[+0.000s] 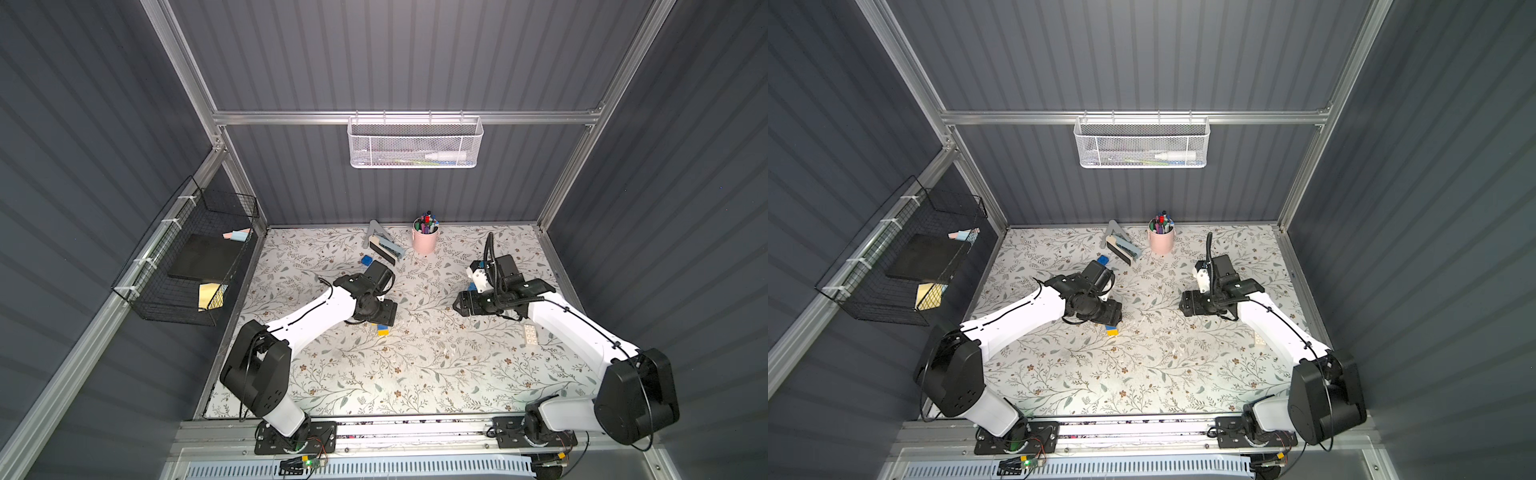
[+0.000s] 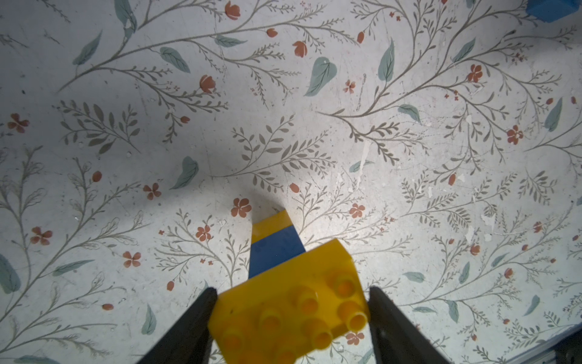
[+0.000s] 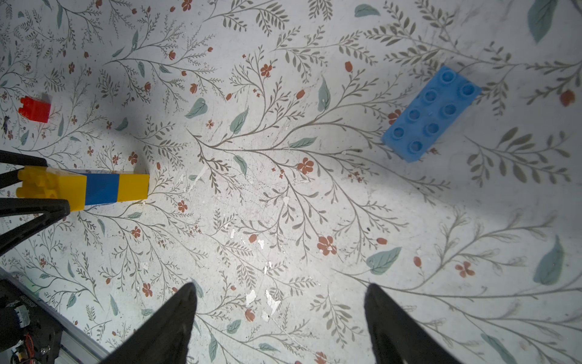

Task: Assemble a spoon with lego
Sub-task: Assemble the lego brick with the lego brick.

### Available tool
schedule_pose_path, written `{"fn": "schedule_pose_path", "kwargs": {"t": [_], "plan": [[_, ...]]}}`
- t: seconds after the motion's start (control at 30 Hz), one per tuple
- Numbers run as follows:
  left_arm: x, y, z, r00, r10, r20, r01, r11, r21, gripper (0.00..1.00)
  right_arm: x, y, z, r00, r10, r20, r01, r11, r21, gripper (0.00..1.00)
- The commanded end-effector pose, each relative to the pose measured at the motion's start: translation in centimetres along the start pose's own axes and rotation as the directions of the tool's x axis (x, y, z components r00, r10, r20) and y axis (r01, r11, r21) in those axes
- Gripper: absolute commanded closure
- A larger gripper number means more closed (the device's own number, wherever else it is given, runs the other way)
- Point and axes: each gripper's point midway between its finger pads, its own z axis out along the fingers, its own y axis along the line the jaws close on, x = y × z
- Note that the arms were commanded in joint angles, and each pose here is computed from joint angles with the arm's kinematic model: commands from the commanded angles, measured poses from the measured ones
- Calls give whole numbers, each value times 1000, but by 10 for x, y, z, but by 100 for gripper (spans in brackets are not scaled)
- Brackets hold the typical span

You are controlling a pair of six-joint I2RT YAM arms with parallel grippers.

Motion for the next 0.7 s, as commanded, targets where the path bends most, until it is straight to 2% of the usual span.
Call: {"fn": "schedule_pose_path", "kwargs": {"t": [0.0, 0.17, 0.43, 0.5, 0.57, 0.67], "plan": [[19, 5, 4, 997, 1, -77, -3, 1000, -31, 31, -4, 8, -6, 1000, -19, 7, 20, 1000, -21, 16], [9, 1, -4, 999, 2, -52, -3, 1000, -19, 18, -4, 8, -7, 1000, -20, 13, 20, 999, -25, 16], [-7, -1, -13, 1000, 2, -13, -3, 1000, -30, 4, -5, 8, -10, 1000, -19, 20, 19, 1000, -16, 15], [-11, -2, -18, 1000, 0, 5, 0, 1000, -29, 1, -6, 1, -11, 1000, 7, 30, -7, 1000, 21, 14], [-30, -9, -36, 997, -5, 71, 6, 1000, -13, 1, -9, -13, -14, 997, 58, 48, -62, 993, 98, 12], [-47, -13, -60, 988, -17, 153, 17, 1000, 1, 1, -11, -26, -19, 993, 105, 58, -112, 985, 132, 8]]}}
